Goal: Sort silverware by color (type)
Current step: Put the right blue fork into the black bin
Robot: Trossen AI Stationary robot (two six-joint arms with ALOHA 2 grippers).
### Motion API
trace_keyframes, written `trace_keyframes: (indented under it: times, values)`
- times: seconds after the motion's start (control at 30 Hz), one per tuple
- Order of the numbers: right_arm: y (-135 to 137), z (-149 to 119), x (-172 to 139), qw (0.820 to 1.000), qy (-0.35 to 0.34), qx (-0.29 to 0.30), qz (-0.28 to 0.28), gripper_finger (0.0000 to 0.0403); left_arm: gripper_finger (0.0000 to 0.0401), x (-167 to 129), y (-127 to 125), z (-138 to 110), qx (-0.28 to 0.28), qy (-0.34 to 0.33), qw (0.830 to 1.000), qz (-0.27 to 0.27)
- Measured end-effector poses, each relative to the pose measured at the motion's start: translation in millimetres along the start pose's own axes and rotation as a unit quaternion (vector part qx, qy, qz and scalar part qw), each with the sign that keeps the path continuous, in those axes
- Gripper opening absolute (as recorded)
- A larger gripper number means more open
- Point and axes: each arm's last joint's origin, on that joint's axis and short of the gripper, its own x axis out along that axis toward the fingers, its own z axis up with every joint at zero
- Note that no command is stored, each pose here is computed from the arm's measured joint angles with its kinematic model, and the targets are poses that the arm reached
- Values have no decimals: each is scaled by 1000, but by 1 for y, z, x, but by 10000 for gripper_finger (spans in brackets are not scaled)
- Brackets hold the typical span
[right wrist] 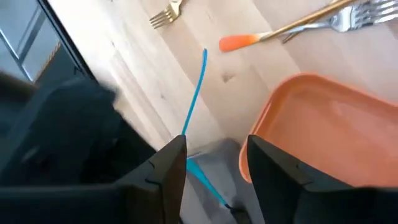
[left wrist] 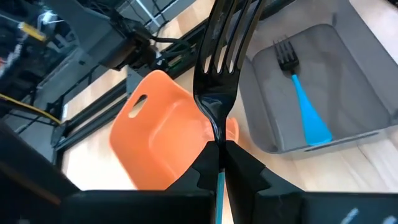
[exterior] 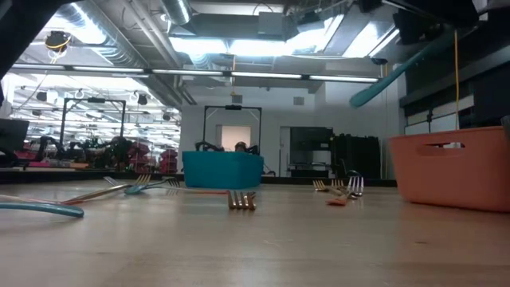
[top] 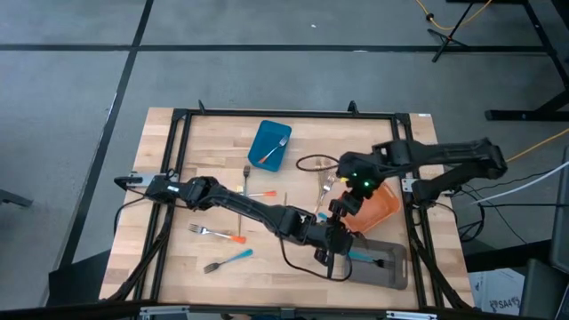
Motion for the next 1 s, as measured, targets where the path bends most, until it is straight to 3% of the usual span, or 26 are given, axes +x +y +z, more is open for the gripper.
trace_keyframes:
  times: [0.23,0.47,1.0]
  values:
    - [-5,14,10,998,53,-9,37,157,8,-2,-4,1,5,5,1000,12]
    - [-4,14,12,996,58,-48,45,157,8,-3,-5,1,12,8,1000,10]
    - [-14,-9,-4,987,144,-55,48,156,8,-3,-6,3,24,-9,1000,-10]
